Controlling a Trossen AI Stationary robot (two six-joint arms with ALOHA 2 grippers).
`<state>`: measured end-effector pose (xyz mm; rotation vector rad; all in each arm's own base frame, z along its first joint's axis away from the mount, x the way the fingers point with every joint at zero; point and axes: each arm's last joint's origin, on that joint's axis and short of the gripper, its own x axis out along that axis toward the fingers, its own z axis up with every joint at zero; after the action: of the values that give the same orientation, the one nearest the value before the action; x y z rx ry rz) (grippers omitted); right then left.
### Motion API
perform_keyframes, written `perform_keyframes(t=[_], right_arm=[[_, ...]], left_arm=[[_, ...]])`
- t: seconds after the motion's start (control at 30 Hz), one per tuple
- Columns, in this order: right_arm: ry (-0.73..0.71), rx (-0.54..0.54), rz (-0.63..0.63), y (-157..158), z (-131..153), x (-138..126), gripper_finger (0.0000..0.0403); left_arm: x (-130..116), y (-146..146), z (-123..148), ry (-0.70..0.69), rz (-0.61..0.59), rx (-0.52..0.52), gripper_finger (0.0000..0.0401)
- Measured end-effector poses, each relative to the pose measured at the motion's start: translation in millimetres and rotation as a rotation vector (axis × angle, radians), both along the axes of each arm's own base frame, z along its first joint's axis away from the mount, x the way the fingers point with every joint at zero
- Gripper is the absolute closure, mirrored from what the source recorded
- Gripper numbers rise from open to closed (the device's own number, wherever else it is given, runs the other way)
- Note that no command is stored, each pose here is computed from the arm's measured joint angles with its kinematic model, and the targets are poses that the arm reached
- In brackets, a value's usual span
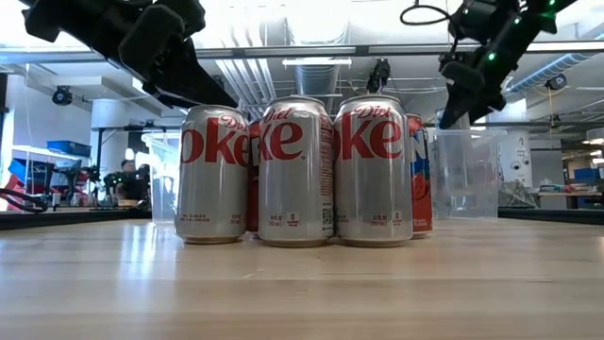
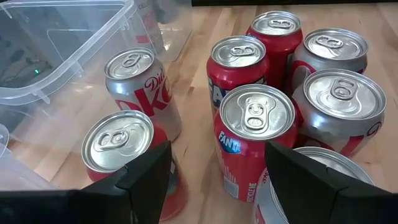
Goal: Sort soda cans
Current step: Put the white-pink soda can into the right transparent bin
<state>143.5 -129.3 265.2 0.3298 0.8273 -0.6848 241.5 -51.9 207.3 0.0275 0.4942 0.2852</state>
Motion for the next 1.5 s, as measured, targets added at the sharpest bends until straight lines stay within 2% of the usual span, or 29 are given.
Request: perform_keyframes(t=[0.47,0.8,1.03,1.5], right_arm=[[0.032,0.05,-0.027,-7.0,-20.7,7.6,0.0148],[0.023,0.044,-0.029,-7.4,-20.7,8.1,0.013],[0.038,0.053,-0.026,-6.3,-26.6,6.9,0.0135],[0.042,0.049,-0.019,-6.0,-30.1,6.6,0.01]], left_arm=[[0.0,0.0,0.1,-0.001,0.0,0.0,0.0159],[0.0,0.0,0.1,-0.001,0.0,0.0,0.0159],[0.0,0.0,0.2,-0.001,0.0,0.0,0.0159],[0.0,0.0,0.4,-0.002,0.0,-0.001,0.0159]])
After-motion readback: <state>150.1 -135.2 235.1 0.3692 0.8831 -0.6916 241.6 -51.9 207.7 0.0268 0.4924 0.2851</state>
